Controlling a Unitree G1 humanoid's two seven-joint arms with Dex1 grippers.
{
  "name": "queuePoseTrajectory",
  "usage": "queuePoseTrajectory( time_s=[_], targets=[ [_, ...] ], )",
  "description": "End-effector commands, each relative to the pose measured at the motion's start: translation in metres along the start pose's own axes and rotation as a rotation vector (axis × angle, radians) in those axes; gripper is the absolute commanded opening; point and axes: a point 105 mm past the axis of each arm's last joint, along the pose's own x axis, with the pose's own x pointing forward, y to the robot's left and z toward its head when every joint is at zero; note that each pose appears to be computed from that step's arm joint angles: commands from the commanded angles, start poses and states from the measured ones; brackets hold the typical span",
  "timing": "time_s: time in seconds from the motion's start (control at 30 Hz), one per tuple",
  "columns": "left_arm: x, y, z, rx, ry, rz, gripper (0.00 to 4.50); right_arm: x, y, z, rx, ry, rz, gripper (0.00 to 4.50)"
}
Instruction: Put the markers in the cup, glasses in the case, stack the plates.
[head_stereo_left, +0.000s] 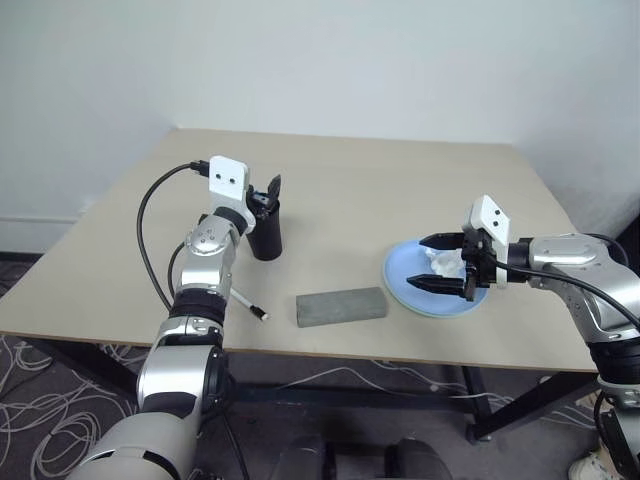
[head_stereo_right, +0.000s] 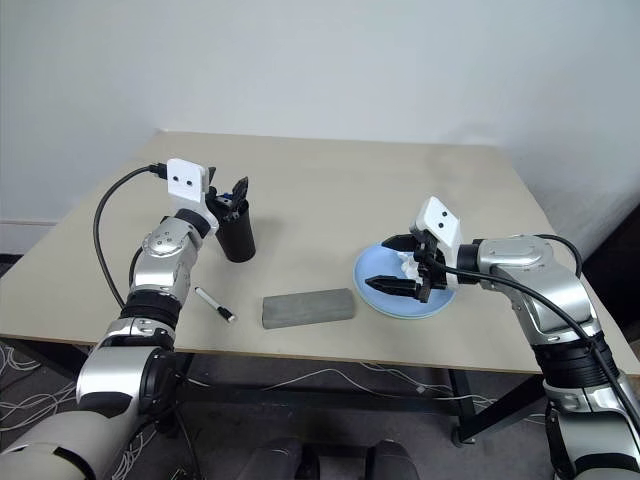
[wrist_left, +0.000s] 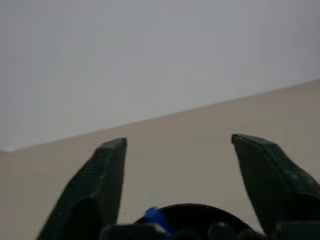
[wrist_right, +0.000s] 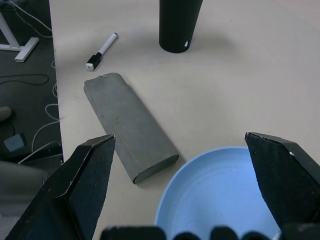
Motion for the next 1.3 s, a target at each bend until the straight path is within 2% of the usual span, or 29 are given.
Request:
queuePoseTrajectory(
  time_s=[0.03,0.2,0.4,0.53,0.6,0.67,0.8,1.0,1.3],
  targets=[
    [0.001,0.003,0.014,0.011,-0.052,0.010,4.47,-0.006,-0.004,0.016,-0.047,-0.038,-0.022,4.50],
    [0.001,0.000,0.020,0.007,-0.070,-0.021,4.47,-0.006,-0.003,0.016,-0.048,-0.038,-0.021,4.50],
    [-0.007,0.019,0.071,-0.085,-0.142,0.007,4.47,-0.008,-0.002,0.014,-0.044,-0.033,-0.020,4.50],
    [-0.012,0.019,0.105,-0.306,-0.114,0.046,4.47,-0.007,-0.003,0.013,-0.042,-0.029,-0.017,4.50],
    [-0.013,0.020,0.112,-0.372,-0.088,0.103,4.47,-0.005,-0.003,0.013,-0.043,-0.029,-0.011,4.50],
    [-0.015,0.024,0.106,-0.393,-0.006,0.210,4.47,-0.004,-0.003,0.014,-0.044,-0.030,-0.003,4.50],
    [-0.022,0.027,0.080,-0.406,0.221,0.403,4.47,-0.003,-0.003,0.014,-0.046,-0.029,0.005,4.50],
    [-0.038,0.010,0.057,-0.496,0.485,0.486,4.47,-0.002,-0.003,0.014,-0.047,-0.025,0.014,4.50],
    [-0.051,0.001,0.055,-0.557,0.648,0.597,4.47,-0.001,-0.003,0.014,-0.049,-0.025,0.017,4.50]
  ],
)
